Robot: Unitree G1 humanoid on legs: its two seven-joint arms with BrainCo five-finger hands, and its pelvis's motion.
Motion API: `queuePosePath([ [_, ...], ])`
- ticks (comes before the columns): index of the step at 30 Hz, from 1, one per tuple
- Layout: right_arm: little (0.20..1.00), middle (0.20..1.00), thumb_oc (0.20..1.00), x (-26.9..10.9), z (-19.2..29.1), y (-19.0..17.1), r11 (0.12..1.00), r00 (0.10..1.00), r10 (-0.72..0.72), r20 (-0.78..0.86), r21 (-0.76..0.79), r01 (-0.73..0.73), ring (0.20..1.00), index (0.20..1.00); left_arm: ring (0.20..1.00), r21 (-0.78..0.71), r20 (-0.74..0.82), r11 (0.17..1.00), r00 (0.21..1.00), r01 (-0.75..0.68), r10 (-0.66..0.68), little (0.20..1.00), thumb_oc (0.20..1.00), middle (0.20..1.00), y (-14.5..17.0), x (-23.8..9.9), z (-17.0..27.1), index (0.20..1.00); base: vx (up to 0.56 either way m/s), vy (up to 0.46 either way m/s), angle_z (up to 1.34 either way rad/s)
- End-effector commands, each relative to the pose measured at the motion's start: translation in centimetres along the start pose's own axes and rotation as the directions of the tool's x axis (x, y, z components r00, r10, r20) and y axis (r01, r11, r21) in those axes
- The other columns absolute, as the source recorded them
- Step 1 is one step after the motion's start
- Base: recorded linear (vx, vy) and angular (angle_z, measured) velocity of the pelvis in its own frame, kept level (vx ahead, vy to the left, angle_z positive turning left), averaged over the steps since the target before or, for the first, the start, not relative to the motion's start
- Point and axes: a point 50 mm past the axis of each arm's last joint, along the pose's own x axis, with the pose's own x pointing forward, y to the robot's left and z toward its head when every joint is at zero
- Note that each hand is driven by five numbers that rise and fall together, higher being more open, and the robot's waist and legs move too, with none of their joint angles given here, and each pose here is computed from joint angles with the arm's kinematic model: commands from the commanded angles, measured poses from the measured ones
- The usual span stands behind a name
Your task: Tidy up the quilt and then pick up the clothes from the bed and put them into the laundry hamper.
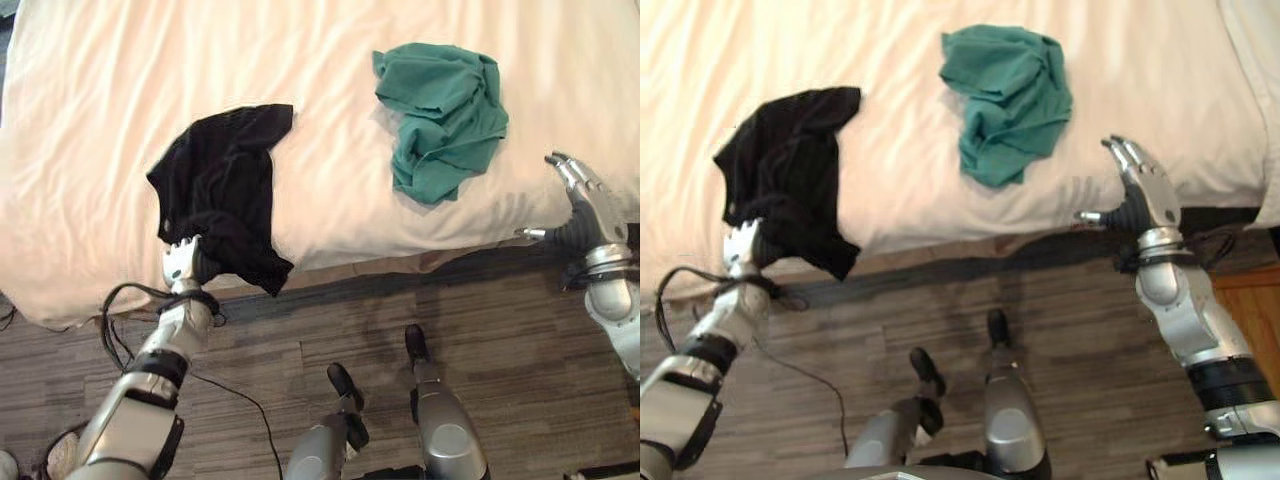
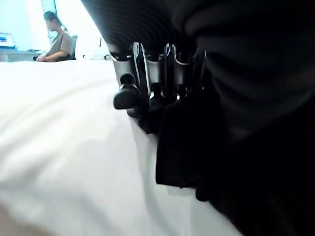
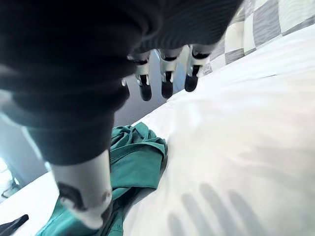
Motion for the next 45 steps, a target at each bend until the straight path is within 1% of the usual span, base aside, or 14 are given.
queuePosePath([
  [1,1.0,1.0,1.0,2.1,0.2,-1.1,0.994,0.999,-0.04,0.037,-0.096,0.043,1.0,1.0,0.2,-0.137,-0.045,0.985,0.993,0.102,-0.109,0.2,0.2,0.2,-2.7,-3.5,-2.7,0.2,0.0,-0.124,0.29],
  [2,1.0,1.0,1.0,5.1,-1.7,-1.5,0.983,0.998,-0.017,-0.059,-0.185,0.006,1.0,1.0,0.2,-0.289,0.016,0.938,0.981,0.192,-0.195,0.2,0.2,0.2,-5.4,-6.8,-2.0,0.2,-0.02,-0.101,0.33],
  [4,1.0,1.0,1.0,6.9,-2.8,-2.7,0.967,0.993,-0.016,-0.116,-0.253,-0.014,1.0,1.0,0.2,-0.332,0.056,0.911,0.969,0.245,-0.24,0.2,0.2,0.2,-6.4,-8.1,-1.5,0.2,-0.04,-0.069,0.44],
  [7,1.0,1.0,1.0,7.9,-3.0,-3.5,0.96,0.99,-0.026,-0.135,-0.281,-0.014,1.0,1.0,0.2,-0.349,0.069,0.901,0.966,0.259,-0.251,0.2,0.2,0.2,-6.7,-8.6,-1.2,0.2,-0.02,-0.023,0.42],
  [12,1.0,1.0,1.0,9.3,-5.7,-4.1,0.918,0.949,0.002,-0.316,-0.375,-0.127,1.0,1.0,0.2,-0.377,0.113,0.879,0.957,0.291,-0.268,0.2,0.2,0.2,-7.5,-9.2,-0.2,0.2,-0.03,-0.041,0.34],
  [13,0.658,0.658,0.658,9.1,-6.2,-3.7,0.899,0.936,0.033,-0.351,-0.398,-0.181,0.658,0.658,0.2,-0.368,0.121,0.884,0.957,0.289,-0.263,0.2,0.2,0.2,-7.5,-8.9,0.0,0.2,-0.01,-0.038,0.38],
  [14,0.2,0.2,0.2,8.4,-7.3,-2.9,0.868,0.904,0.095,-0.416,-0.41,-0.28,0.2,0.2,0.2,-0.338,0.126,0.893,0.954,0.298,-0.271,0.2,0.2,0.2,-7.3,-8.5,-0.1,0.2,-0.01,-0.039,0.28],
  [19,0.2,0.2,0.2,5.8,-9.3,-1.1,0.92,0.841,0.121,-0.528,-0.258,-0.295,0.2,0.2,0.2,-0.326,0.13,0.9,0.957,0.288,-0.259,0.2,0.2,0.2,-7.1,-7.9,0.2,0.2,0.01,0.004,0.2],
  [23,0.2,0.2,0.2,-2.3,-9.8,6.2,0.96,0.78,0.28,-0.559,0.163,-0.228,0.2,0.2,0.2,-0.324,0.094,0.898,0.954,0.299,-0.284,0.2,0.2,0.2,-7.3,-8.1,-0.2,0.2,0.05,0.073,0.12],
  [25,0.2,0.2,0.2,-6.2,-9.4,7.7,0.938,0.768,0.338,-0.544,0.258,-0.231,0.2,0.2,0.2,-0.309,0.054,0.901,0.952,0.304,-0.302,0.2,0.2,0.2,-7.3,-8.5,-1.4,0.2,0.08,0.069,-0.13],
  [30,0.2,0.2,0.2,-15.2,-5.1,12.0,0.821,0.726,0.509,-0.462,0.513,-0.249,0.2,0.2,0.2,-0.372,-0.068,0.866,0.92,0.335,-0.386,0.2,0.2,0.2,-9.3,-11.2,-3.7,0.2,0.12,0.128,-0.38],
  [35,0.2,0.2,0.2,-18.9,-1.6,14.0,0.709,0.683,0.634,-0.361,0.624,-0.328,0.2,0.2,0.2,-0.519,-0.101,0.784,0.887,0.339,-0.45,0.2,0.2,0.2,-11.4,-13.6,-3.4,0.2,0.03,0.141,-0.44],
  [41,0.2,0.2,0.2,-22.1,2.1,19.1,0.546,0.521,0.81,-0.269,0.668,-0.505,0.2,0.2,0.2,-0.61,-0.049,0.701,0.865,0.37,-0.5,0.2,0.2,0.2,-12.9,-14.2,-1.2,0.2,-0.06,0.072,-0.09],
  [45,0.2,0.2,0.2,-22.9,2.8,21.0,0.513,0.445,0.841,-0.308,0.718,-0.47,0.2,0.2,0.2,-0.682,-0.078,0.649,0.849,0.337,-0.523,0.2,0.2,0.2,-14.0,-14.2,-0.7,0.2,-0.02,-0.031,0.65],
])
